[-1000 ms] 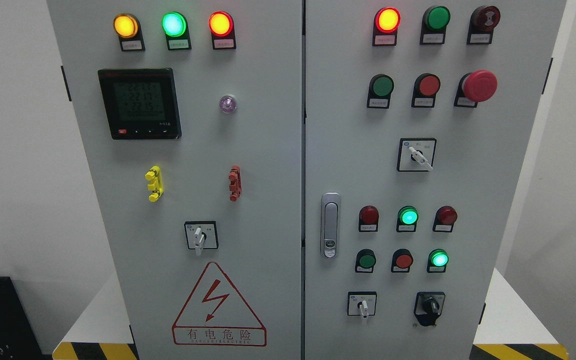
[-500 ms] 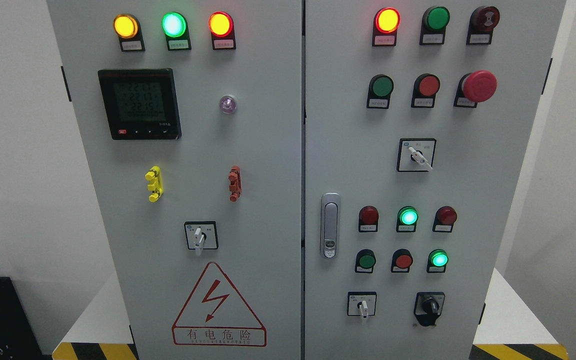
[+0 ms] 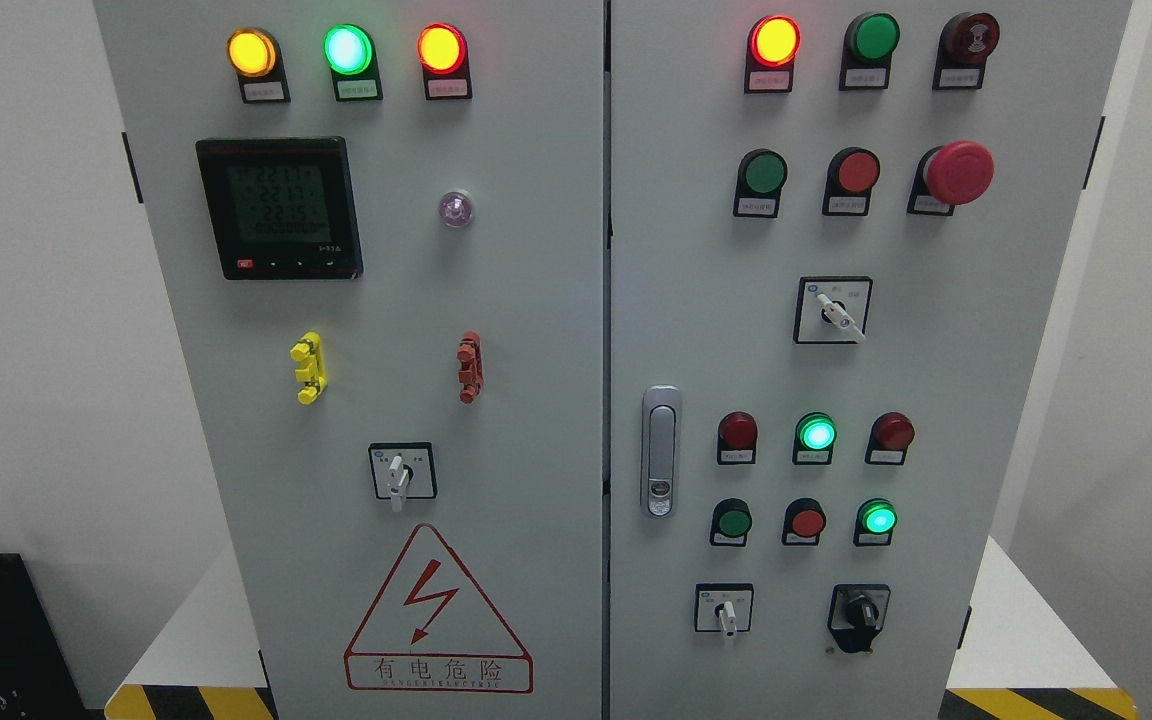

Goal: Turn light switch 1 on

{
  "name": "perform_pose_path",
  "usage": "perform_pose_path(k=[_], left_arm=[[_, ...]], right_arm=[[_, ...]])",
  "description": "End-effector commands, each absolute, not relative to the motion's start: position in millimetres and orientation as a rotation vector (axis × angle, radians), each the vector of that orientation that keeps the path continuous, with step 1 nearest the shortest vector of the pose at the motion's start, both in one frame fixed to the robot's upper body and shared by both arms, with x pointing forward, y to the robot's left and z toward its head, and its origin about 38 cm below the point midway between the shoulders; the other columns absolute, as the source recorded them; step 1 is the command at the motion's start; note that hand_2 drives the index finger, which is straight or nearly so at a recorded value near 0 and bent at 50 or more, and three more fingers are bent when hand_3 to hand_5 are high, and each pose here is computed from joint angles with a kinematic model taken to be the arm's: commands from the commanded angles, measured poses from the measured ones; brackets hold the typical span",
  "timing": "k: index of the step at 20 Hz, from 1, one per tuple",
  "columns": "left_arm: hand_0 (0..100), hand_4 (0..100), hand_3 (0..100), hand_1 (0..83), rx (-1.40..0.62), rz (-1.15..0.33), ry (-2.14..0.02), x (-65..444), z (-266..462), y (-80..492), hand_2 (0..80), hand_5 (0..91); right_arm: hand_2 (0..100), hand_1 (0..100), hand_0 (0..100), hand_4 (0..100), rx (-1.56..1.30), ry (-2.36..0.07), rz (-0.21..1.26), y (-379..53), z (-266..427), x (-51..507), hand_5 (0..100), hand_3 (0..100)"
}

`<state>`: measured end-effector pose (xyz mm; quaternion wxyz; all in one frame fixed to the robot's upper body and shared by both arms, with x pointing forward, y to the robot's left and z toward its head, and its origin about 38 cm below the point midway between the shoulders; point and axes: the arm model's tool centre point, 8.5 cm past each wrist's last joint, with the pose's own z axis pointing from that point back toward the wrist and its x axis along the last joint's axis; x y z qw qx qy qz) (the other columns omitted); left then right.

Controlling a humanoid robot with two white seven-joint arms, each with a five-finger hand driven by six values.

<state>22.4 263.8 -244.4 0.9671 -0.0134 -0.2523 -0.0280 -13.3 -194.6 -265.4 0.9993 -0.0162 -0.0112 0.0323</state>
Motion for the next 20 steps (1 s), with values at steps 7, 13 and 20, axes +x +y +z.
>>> perform_pose_path(k=[7,13,20], left_arm=[[26,22,15,1.4,0.041,-0.158,-1.337,213.4,-71.5,306.4,0.0,0.0],[28,39,23,9.1,0.118,-0.248,-1.616,238.5,-1.3,325.4,0.0,6.9],[29,61,38,18.7,0.149,-0.268,-1.858,256.0,80.7,315.6,14.4,37.5]], right_arm=[[0,0,0,0,-0.031,-0.021,0.040,-194.4,-265.4,-13.4,0,0],[0,0,0,0,-0.031,-0.021,0.040,-194.4,-265.4,-13.4,0,0],[0,0,0,0,-0.031,-0.021,0.040,-194.4,-265.4,-13.4,0,0]])
